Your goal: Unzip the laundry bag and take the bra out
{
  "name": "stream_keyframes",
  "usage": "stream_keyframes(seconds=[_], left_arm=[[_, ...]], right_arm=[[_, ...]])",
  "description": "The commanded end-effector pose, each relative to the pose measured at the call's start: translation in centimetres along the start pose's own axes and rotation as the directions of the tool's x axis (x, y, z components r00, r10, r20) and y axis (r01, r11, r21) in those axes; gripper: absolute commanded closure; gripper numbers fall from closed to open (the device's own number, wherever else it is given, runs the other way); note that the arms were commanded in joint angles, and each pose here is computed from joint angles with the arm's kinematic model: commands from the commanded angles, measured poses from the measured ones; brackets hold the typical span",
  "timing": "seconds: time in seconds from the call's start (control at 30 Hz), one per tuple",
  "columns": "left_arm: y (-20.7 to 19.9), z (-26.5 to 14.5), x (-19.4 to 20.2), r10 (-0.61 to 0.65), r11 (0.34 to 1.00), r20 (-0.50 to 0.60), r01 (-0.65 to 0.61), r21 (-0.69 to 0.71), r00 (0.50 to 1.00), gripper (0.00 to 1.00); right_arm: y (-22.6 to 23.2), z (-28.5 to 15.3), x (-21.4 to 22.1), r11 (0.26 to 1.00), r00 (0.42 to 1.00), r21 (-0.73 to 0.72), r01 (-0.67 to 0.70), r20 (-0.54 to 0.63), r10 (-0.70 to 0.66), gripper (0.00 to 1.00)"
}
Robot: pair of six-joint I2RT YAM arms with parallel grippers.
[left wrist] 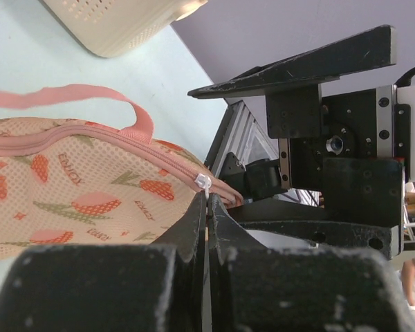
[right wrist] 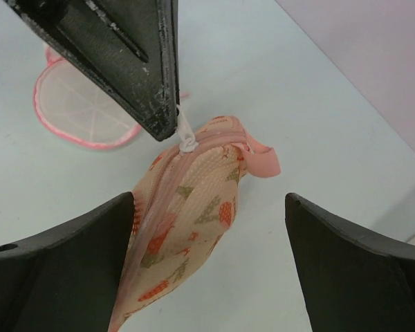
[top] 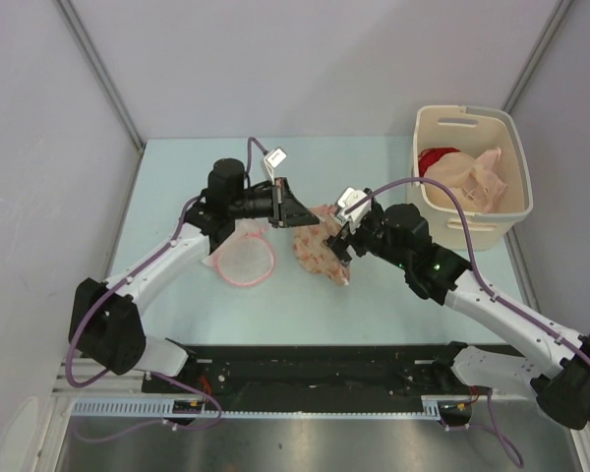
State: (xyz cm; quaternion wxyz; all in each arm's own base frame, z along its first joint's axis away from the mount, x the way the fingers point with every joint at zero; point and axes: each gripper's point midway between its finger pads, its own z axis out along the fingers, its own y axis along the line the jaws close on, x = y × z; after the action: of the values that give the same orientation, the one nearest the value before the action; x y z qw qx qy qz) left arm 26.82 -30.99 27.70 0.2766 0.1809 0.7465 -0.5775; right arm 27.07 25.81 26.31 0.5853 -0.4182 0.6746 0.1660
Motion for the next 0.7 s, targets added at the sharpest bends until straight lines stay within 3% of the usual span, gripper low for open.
stream_keyframes(seconds=[0.0,0.1,0.13,0.17,0.2,0.43,0.53,0.67], left_arm=[[-1.2,0.2,-0.1,0.05,0.998,0.012,-0.05,0.045,0.999,1.0],[-1.3,0.0,-0.2,0.055,0.998,0.023,-0.056,0.031,0.998,1.0],[-1.4,0.0,-0.5,0.064,0.998,0.03,-0.064,0.025,0.998,0.99],[-1.3,-0.1,-0.5,0.063,0.998,0.029,-0.064,0.017,0.998,1.0],[-1.1,-0.1,-0.6,0.065,0.998,0.032,-0.065,0.011,0.997,1.0],[0.0,-0.6,-2.2,0.092,0.995,0.058,-0.09,-0.038,0.994,0.99],[3.7,-2.2,-3.2,0.037,0.997,0.079,-0.032,-0.068,0.996,1.0],[7.1,-3.1,-3.1,-0.022,0.994,0.096,0.032,-0.103,0.995,1.0]], right_arm=[[-1.3,0.0,-1.7,0.995,0.998,0.071,-0.063,0.033,0.061,0.1],[-2.2,-0.2,-1.7,0.983,0.992,0.136,-0.123,0.039,0.119,0.33],[-2.3,-0.2,-1.8,0.979,0.99,0.145,-0.141,0.045,0.135,0.67],[-2.2,-0.2,-1.7,0.974,0.985,0.145,-0.172,0.048,0.167,0.88],[-2.1,0.0,-1.8,0.973,0.982,0.14,-0.186,0.05,0.18,1.0],[-0.9,-0.9,-1.7,0.986,0.988,0.104,-0.133,0.096,0.123,1.0],[-2.1,-2.7,-1.4,0.977,0.981,0.154,-0.146,0.151,0.122,1.0],[-1.3,-4.8,0.2,0.986,0.977,0.108,-0.13,0.185,0.108,1.0]])
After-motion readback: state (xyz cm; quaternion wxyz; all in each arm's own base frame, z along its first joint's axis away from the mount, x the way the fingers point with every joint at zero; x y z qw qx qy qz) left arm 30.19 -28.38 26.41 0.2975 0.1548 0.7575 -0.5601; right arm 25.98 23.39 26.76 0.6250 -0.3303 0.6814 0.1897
